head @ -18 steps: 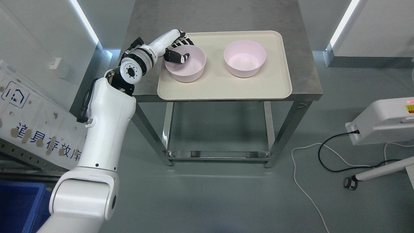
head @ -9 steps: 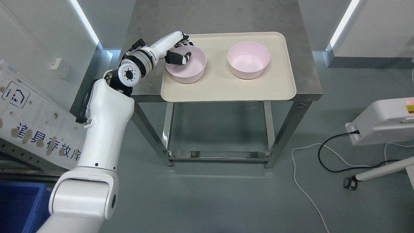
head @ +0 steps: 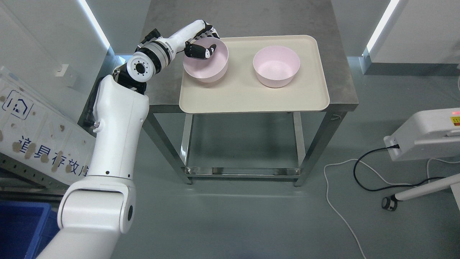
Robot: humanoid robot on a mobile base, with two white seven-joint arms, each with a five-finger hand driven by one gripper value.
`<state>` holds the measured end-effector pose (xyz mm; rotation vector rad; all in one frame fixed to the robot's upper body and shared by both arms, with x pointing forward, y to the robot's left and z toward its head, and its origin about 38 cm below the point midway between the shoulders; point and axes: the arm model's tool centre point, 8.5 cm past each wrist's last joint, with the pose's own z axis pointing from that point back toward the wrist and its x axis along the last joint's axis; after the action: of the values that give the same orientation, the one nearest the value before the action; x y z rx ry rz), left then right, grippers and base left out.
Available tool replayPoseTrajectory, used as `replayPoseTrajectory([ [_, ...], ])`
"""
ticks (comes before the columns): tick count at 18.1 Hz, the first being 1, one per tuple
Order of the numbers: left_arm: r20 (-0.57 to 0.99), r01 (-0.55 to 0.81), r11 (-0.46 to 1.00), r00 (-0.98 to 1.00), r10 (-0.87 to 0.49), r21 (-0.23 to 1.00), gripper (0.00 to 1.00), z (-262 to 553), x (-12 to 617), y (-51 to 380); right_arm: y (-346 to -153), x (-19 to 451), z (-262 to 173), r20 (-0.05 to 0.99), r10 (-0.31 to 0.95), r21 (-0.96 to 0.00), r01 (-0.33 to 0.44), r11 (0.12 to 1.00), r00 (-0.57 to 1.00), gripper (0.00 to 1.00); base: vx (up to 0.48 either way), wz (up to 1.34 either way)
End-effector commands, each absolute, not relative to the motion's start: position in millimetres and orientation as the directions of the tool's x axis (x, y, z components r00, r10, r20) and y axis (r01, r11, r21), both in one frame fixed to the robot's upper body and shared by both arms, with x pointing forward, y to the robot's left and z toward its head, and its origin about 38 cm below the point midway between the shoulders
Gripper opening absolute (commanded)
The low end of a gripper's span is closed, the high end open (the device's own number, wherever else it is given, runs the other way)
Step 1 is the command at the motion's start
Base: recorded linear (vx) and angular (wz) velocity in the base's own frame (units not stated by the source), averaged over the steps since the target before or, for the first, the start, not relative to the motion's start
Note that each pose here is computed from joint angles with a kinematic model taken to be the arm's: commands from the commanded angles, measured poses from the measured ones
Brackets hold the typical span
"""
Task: Stack pink IKEA bowls on left shelf middle
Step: 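Lift the pink bowl with the left hand over the other bowl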
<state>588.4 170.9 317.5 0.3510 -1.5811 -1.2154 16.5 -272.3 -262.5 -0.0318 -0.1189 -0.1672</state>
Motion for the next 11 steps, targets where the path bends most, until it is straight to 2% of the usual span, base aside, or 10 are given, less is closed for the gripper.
replayPoseTrajectory([
  [1, 0.562, 0.392, 0.406, -0.508, -0.652, 0.825, 0.01, 357.4, 580.8, 114.3, -283.6, 16.5, -261.3, 0.124, -0.161, -0.040, 0.167, 0.985, 0.979, 1.00, 0.000, 0.00],
  [3, 0.529, 0.407, 0.346, -0.550, -0.646, 0.845, 0.01, 367.6, 575.1, 87.5, -283.5, 16.5, -261.3, 0.124, -0.161, -0.038, 0.166, 0.985, 0.979, 1.00, 0.000, 0.00],
  [5, 0.452, 0.410, 0.224, -0.631, -0.630, 0.884, 0.01, 381.1, 562.9, 45.2, -283.5, 16.5, -261.3, 0.124, -0.161, -0.038, 0.166, 0.985, 0.979, 1.00, 0.000, 0.00],
  [8, 0.365, 0.429, 0.059, -0.680, -0.636, 0.901, 0.01, 355.0, 547.5, 1.1, -283.5, 16.5, -261.3, 0.124, -0.161, -0.038, 0.166, 0.985, 0.979, 1.00, 0.000, 0.00],
  [11, 0.331, 0.407, 0.033, -0.689, -0.645, 0.913, 0.01, 325.2, 543.6, -16.0, -283.6, 16.5, -261.3, 0.124, -0.161, -0.040, 0.167, 0.985, 0.979, 1.00, 0.000, 0.00],
])
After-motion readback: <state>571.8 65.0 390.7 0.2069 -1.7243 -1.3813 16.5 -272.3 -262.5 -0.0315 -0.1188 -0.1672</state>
